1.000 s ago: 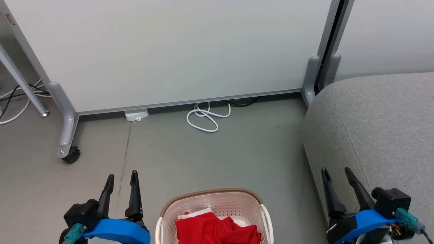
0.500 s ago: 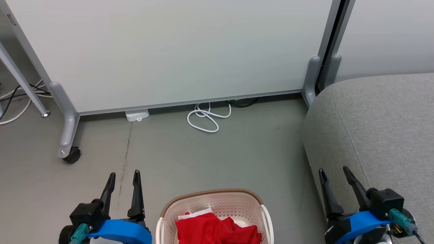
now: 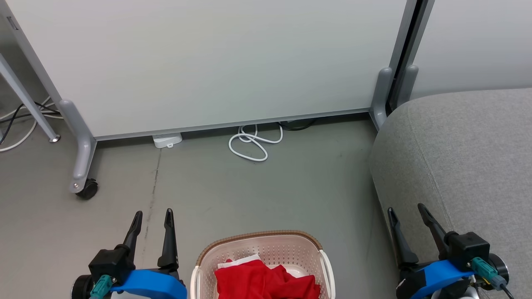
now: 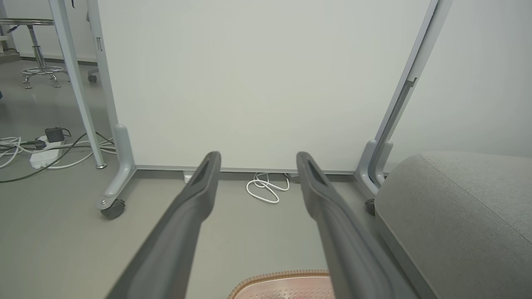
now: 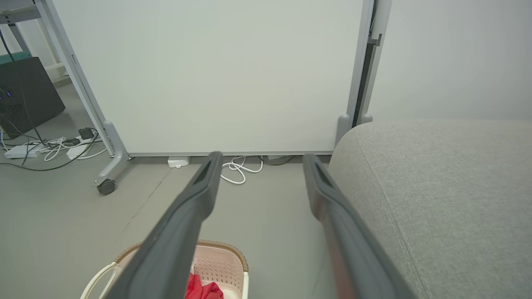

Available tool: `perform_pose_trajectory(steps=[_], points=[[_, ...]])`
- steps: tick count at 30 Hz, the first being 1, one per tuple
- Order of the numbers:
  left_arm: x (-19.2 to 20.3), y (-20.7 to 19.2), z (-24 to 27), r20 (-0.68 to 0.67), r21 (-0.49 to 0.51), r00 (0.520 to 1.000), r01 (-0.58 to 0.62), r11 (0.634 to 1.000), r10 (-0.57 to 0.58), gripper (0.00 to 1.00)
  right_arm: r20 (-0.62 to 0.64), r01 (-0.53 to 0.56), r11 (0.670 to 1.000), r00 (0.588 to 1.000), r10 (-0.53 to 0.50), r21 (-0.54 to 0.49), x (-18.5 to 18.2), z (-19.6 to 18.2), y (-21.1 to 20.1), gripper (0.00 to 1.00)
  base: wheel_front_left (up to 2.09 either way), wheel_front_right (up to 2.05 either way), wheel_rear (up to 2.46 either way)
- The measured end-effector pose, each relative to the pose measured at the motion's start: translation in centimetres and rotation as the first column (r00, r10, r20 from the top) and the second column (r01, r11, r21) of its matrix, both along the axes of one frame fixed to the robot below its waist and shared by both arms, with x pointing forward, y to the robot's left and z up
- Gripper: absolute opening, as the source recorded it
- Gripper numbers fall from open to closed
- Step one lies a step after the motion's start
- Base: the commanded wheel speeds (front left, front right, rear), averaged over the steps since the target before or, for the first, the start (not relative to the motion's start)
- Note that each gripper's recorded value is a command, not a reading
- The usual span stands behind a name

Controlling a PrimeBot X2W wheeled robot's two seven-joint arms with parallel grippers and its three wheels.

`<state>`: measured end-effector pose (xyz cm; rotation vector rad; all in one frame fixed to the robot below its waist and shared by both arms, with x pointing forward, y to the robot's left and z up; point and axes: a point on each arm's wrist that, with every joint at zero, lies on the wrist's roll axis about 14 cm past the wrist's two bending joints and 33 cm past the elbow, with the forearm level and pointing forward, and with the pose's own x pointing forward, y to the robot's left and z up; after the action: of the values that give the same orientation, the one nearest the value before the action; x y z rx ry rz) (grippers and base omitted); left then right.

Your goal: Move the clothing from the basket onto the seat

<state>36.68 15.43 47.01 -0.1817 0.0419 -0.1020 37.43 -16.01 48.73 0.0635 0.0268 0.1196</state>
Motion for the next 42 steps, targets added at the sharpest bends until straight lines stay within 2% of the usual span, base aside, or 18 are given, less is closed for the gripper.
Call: perform_pose_trajectory(steps=[11,18,24,30,36,42], points=[[0.1,-0.3,-1.6,-0.051,-0.006,0.999,0.008,1.000,-0.009,1.00,-0.010,-0.003,1.000,1.000,0.003,0.002,0.3,-0.3,0.1,1.00,0.00,0.00,0.00],[0.6,-1.8,-5.6,-0.177,-0.047,0.983,0.041,0.998,-0.049,1.00,-0.026,-0.004,1.000,1.000,0.004,-0.005,1.0,-0.9,0.0,1.00,0.00,0.00,0.00],[1.6,-4.0,-10.1,-0.320,-0.084,0.941,0.088,0.993,-0.110,1.00,-0.068,0.019,1.000,0.998,-0.020,-0.010,1.5,-2.4,-0.8,1.00,0.00,0.00,0.00],[2.1,-6.9,-15.3,-0.478,-0.077,0.851,0.207,0.975,-0.218,1.00,-0.110,0.051,0.999,0.993,-0.052,-0.016,2.2,-4.1,-2.0,1.00,0.00,0.00,0.00],[2.0,-9.0,-20.4,-0.632,-0.084,0.722,0.298,0.951,-0.282,1.00,-0.157,0.087,0.996,0.983,-0.092,-0.035,2.8,-6.1,-3.5,1.00,0.00,0.00,0.00],[1.3,-9.8,-24.7,-0.739,-0.093,0.604,0.348,0.933,-0.299,1.00,-0.200,0.117,0.992,0.972,-0.123,-0.044,2.9,-8.0,-4.6,1.00,0.00,0.00,0.00]])
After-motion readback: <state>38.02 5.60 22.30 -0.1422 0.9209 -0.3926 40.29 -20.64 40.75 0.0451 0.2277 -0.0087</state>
